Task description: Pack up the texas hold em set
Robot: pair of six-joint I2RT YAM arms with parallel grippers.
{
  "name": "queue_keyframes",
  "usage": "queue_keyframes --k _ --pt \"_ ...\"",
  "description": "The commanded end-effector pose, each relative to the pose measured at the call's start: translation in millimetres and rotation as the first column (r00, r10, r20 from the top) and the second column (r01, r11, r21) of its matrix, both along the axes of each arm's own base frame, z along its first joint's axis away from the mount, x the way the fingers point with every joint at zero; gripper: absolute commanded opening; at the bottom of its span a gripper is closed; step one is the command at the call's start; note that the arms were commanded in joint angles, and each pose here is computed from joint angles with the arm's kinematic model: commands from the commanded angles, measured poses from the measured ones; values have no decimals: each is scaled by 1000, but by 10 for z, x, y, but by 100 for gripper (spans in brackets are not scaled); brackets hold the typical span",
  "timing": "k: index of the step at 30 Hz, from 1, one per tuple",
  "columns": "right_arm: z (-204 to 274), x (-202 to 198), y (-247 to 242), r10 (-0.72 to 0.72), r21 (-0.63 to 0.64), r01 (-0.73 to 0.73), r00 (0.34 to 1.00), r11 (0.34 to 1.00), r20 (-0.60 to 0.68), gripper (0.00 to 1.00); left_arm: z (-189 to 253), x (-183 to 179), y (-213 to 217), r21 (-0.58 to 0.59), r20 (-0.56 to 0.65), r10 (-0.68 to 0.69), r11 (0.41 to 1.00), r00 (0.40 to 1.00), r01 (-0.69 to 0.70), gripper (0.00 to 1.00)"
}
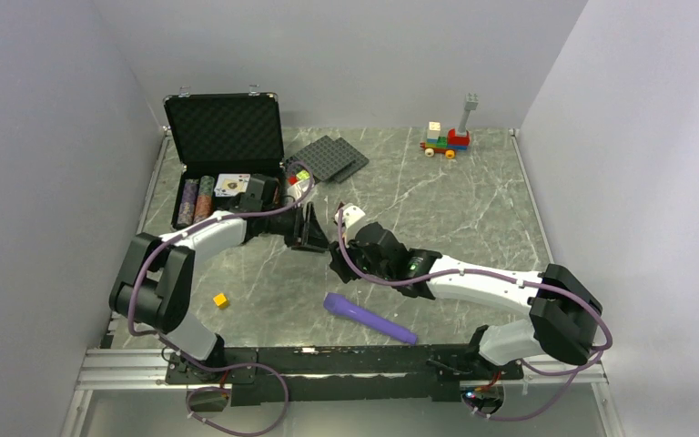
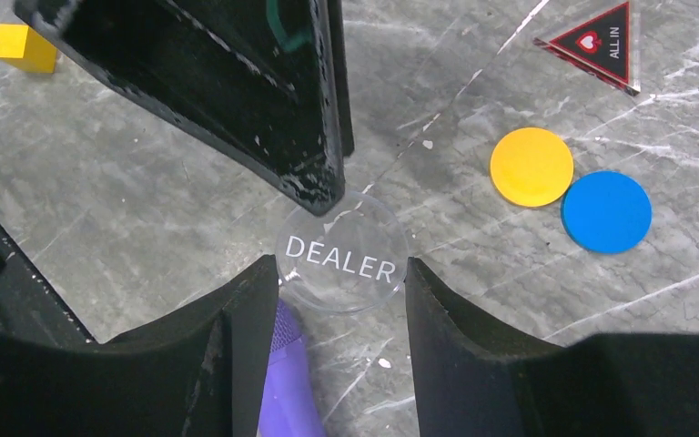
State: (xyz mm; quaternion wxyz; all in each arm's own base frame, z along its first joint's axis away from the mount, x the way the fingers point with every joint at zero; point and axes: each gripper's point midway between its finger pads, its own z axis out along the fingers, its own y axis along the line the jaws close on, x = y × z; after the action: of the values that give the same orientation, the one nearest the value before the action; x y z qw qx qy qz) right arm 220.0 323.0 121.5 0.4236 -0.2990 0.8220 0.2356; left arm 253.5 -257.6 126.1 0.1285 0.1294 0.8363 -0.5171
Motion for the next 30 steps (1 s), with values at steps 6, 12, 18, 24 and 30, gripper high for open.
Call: queue_keyframes --k 6,12,18,24,30 --pt "218 27 55 8 40 -11 996 999 84 34 49 -132 -164 -71 -22 -86 994 996 84 46" --pt "186 24 35 2 26 -5 996 1000 88 33 50 -149 -176 -80 -32 -91 993 995 89 38" --pt "200 27 47 3 28 -6 996 1000 93 33 33 -192 -213 -88 -44 -112 990 993 107 33" --pt "208 28 40 -1 28 -2 995 1000 99 32 8 -208 -220 -73 -45 -123 990 991 120 26" --pt "205 30 29 -6 15 4 995 1000 97 33 47 -230 -242 -89 -45 -137 987 990 133 5"
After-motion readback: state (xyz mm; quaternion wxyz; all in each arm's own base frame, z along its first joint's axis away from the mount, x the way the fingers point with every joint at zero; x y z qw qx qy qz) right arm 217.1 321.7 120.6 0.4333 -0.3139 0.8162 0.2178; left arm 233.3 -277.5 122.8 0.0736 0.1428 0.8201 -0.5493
